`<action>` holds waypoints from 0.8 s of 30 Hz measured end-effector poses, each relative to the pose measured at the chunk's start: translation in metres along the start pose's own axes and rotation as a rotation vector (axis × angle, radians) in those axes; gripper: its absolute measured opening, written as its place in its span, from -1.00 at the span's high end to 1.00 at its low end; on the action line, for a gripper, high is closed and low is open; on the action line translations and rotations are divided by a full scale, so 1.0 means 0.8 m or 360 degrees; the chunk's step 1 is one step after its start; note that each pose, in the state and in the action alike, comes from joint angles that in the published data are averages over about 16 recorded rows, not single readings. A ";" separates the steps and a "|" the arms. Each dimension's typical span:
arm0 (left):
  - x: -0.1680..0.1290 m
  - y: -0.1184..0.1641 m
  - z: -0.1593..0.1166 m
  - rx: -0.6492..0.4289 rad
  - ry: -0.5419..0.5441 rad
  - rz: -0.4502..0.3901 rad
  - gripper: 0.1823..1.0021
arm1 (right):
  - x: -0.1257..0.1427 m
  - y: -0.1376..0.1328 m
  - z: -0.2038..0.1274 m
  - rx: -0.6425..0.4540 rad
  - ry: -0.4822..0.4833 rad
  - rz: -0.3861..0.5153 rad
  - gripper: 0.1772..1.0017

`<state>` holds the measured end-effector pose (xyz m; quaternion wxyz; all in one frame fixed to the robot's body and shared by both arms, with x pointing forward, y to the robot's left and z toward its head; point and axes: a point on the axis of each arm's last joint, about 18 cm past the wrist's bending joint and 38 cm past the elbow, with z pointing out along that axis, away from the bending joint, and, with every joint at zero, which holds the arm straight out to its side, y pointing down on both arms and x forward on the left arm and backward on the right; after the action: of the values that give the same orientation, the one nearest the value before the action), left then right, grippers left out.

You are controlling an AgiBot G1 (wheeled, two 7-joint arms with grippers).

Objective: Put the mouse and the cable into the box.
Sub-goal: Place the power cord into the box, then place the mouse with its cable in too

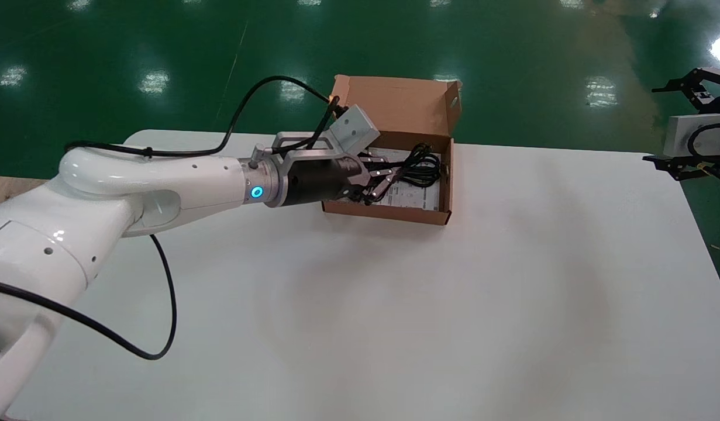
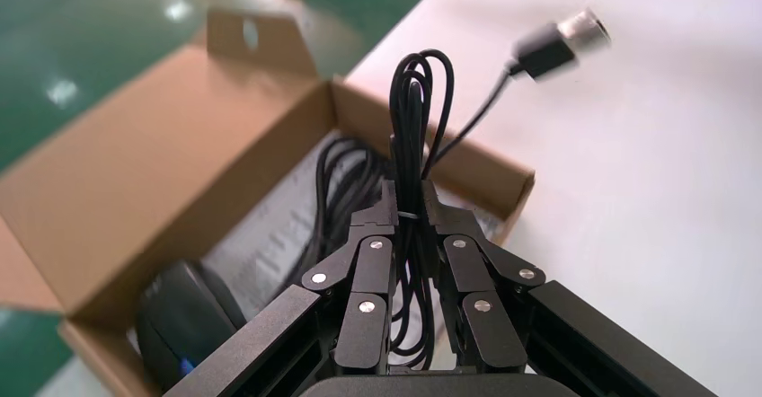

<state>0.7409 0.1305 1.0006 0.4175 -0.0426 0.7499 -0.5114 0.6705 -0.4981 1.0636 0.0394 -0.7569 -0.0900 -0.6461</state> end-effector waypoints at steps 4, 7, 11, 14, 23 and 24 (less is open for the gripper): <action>0.002 0.006 0.001 -0.0027 0.0003 -0.0070 0.89 | -0.003 -0.002 0.002 0.0009 -0.0018 -0.0010 -1.00; 0.002 0.006 0.002 -0.0040 0.0001 -0.0086 0.88 | -0.005 -0.006 0.004 0.0022 -0.0030 -0.0016 -1.00; 0.003 0.005 0.003 -0.0050 0.0001 -0.0094 0.83 | -0.008 -0.010 0.007 0.0040 -0.0044 -0.0018 -1.00; 0.003 0.005 0.004 -0.0055 0.0000 -0.0096 0.79 | -0.009 -0.013 0.008 0.0053 -0.0051 -0.0018 -1.00; 0.004 0.006 0.002 -0.0052 0.0004 -0.0108 0.47 | -0.012 -0.023 0.012 0.0113 -0.0045 0.0028 -1.00; 0.004 0.007 0.001 -0.0047 0.0007 -0.0113 0.42 | -0.013 -0.025 0.013 0.0126 -0.0041 0.0043 -1.00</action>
<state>0.7410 0.1310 0.9942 0.3967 -0.0741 0.7564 -0.5148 0.6749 -0.4776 1.0508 0.0769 -0.7642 -0.1059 -0.6316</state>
